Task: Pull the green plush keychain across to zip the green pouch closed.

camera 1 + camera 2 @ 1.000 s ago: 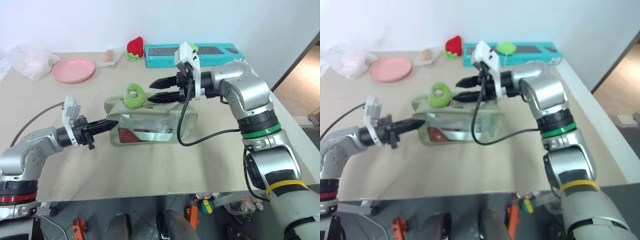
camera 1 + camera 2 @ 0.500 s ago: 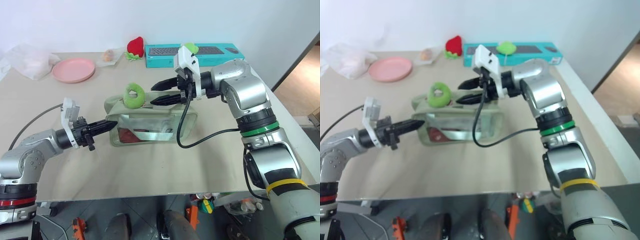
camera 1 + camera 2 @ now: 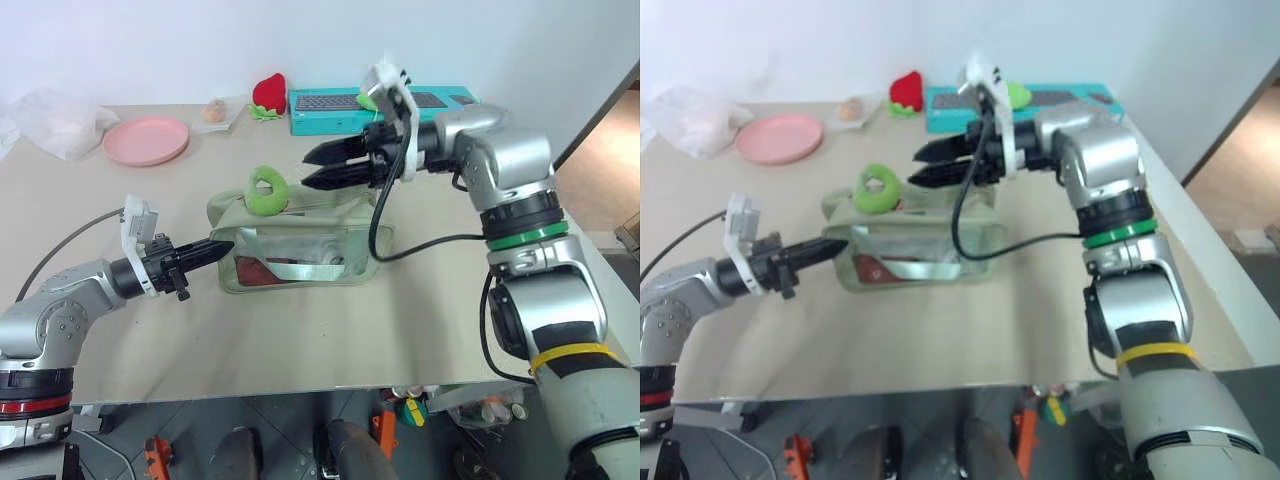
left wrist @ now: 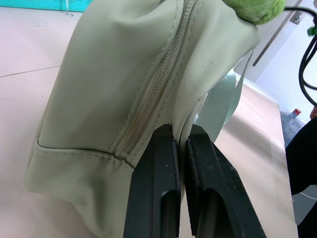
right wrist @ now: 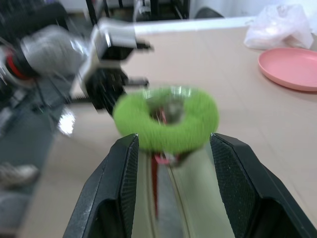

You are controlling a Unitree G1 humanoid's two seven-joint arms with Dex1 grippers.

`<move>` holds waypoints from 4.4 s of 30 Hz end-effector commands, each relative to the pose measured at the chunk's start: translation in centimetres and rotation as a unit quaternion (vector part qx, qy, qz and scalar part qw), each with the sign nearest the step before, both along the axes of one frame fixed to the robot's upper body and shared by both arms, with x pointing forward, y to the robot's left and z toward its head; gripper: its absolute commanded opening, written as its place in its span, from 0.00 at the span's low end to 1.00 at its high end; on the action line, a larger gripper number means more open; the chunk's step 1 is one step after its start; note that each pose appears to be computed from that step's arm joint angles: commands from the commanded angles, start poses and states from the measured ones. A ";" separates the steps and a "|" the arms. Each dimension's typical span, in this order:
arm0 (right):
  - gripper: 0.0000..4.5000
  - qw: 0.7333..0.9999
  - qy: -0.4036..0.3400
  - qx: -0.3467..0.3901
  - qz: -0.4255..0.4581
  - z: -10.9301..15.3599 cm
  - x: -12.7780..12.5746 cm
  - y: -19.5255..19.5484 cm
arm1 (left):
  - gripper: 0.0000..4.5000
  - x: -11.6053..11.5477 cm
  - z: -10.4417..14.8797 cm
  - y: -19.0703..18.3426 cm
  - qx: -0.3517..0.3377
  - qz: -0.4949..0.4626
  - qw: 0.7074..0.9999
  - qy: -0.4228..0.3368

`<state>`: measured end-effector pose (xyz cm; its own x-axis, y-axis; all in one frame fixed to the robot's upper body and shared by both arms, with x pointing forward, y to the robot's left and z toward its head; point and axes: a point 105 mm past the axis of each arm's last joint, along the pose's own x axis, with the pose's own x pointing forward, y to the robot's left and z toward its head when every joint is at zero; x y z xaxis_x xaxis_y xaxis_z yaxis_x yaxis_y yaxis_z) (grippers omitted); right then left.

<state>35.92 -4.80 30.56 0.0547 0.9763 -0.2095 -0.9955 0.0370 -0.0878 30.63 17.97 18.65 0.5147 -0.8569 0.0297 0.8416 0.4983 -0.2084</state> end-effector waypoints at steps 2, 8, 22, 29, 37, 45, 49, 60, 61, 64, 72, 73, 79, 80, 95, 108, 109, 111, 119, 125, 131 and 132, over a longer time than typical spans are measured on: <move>0.52 0.999 0.028 0.034 -0.006 1.9 0.4 0.2 | 0.00 -0.4 0.7 -0.3 -0.007 -0.010 1.000 -0.015; 0.52 0.998 0.051 0.019 -0.027 1.4 1.9 1.1 | 0.00 -0.4 0.7 -0.5 -0.008 -0.014 1.000 -0.014; 0.52 0.995 0.081 -0.058 -0.003 -1.9 2.2 2.8 | 0.00 -0.7 0.5 -0.4 -0.011 -0.005 1.000 -0.012; 0.52 0.994 0.077 -0.071 0.022 -1.7 1.7 3.1 | 0.00 -0.9 0.3 -0.5 -0.016 -0.001 1.000 -0.008; 0.52 0.995 0.069 -0.078 0.004 -1.5 2.2 1.7 | 0.00 -1.1 0.2 -0.4 -0.016 0.002 1.000 -0.006; 0.52 0.995 0.070 -0.073 -0.003 -1.2 2.4 1.4 | 0.00 -1.0 0.2 -0.5 -0.017 0.001 1.000 -0.006; 0.52 0.995 0.072 -0.065 0.002 -0.8 2.3 1.5 | 0.00 -1.0 0.1 -0.5 -0.017 0.001 1.000 -0.005; 0.52 0.995 0.065 -0.048 0.061 1.0 0.6 4.1 | 0.00 -0.9 -0.1 -0.7 -0.020 -0.001 1.000 -0.001; 0.52 0.995 0.065 -0.050 0.064 0.8 0.5 4.3 | 0.00 -0.8 -0.1 -0.7 -0.020 -0.001 1.000 -0.001; 0.52 0.994 0.066 -0.053 0.075 0.6 0.2 5.1 | 0.00 -0.8 -0.2 -0.7 -0.021 -0.002 1.000 -0.001; 0.52 0.992 0.069 -0.072 0.073 -0.8 0.5 5.6 | 0.00 -1.0 -0.2 -0.8 -0.026 0.000 1.000 -0.003; 0.52 0.993 0.069 -0.071 0.071 -0.8 0.5 5.6 | 0.00 -1.1 -0.2 -0.8 -0.027 0.001 1.000 -0.003; 0.52 0.994 0.065 -0.063 0.067 -0.8 0.6 6.0 | 0.00 -1.1 -0.2 -0.7 -0.027 0.006 1.000 -0.004; 0.52 0.994 0.065 -0.060 0.066 -0.8 0.7 6.1 | 0.00 -1.1 -0.1 -0.7 -0.028 0.007 1.000 -0.004; 0.01 0.996 0.049 -0.039 0.058 0.0 0.9 6.0 | 0.00 -0.9 0.2 -0.8 -0.034 0.008 0.999 -0.010; 0.25 0.997 -0.040 -0.034 0.063 3.5 0.3 2.4 | 0.00 -0.9 0.1 -0.8 -0.037 0.008 0.999 -0.010; 0.25 0.996 -0.051 -0.038 0.056 3.7 0.4 2.1 | 0.00 -0.9 0.1 -0.8 -0.038 0.008 0.999 -0.010; 0.25 0.989 -0.117 -0.064 0.061 3.4 0.1 1.0 | 0.00 -0.8 0.1 -0.8 -0.038 0.009 0.999 -0.010; 0.25 0.898 -0.394 -0.181 0.069 -1.0 -1.4 -0.6 | 0.00 -0.9 0.0 -0.9 -0.039 0.006 0.999 -0.011; 0.25 0.893 -0.425 -0.146 0.035 0.4 -1.7 -0.1 | 0.00 -0.6 0.1 -1.1 -0.037 0.000 0.999 -0.011; 0.25 0.898 -0.418 -0.125 0.050 1.4 -2.0 1.2 | 0.00 -0.5 0.2 -1.1 -0.038 -0.003 0.999 -0.012; 0.25 0.897 -0.419 -0.130 0.054 1.2 -2.1 1.2 | 0.00 -0.5 0.2 -1.1 -0.039 -0.002 0.999 -0.013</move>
